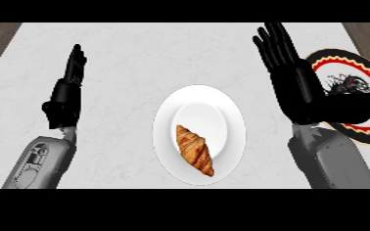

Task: Pick the croissant from the plate and place it in the plate

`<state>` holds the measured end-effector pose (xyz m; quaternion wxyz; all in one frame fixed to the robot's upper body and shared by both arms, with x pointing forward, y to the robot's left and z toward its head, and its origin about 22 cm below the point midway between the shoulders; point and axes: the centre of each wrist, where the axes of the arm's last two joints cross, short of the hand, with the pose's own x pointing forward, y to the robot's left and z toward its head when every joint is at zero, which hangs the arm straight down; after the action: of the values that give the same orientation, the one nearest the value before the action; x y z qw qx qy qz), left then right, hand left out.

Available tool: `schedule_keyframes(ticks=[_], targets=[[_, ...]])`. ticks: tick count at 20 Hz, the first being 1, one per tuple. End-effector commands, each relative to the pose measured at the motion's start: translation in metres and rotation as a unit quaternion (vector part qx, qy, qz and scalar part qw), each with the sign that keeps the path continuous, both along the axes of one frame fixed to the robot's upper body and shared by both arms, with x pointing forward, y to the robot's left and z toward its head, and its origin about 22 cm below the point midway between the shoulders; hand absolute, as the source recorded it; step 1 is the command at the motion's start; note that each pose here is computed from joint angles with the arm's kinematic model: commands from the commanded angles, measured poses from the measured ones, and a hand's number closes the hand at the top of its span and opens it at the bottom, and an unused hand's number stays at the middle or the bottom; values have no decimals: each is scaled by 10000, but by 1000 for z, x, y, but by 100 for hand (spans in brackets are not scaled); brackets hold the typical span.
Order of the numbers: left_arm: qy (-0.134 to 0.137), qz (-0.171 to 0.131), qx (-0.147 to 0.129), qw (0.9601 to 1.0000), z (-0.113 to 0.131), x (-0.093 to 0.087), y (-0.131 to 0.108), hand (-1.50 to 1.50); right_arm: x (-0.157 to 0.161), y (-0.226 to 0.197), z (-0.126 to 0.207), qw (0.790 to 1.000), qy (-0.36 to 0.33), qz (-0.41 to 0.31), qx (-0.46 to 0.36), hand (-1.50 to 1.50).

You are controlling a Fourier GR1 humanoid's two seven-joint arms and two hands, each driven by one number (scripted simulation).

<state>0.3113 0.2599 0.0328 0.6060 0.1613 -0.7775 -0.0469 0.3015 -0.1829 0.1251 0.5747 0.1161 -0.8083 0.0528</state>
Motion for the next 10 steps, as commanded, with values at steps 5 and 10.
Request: schedule_keyframes(ticks=[5,10], targets=[[1029,-531,-310,9928,-11,2,-14,0,1,72,-8,9250,297,3106,-2169,150],[1849,-517,-630,9794,-25,-13,10,0,29,35,-41,9214,-745,2639,-2752,-150]])
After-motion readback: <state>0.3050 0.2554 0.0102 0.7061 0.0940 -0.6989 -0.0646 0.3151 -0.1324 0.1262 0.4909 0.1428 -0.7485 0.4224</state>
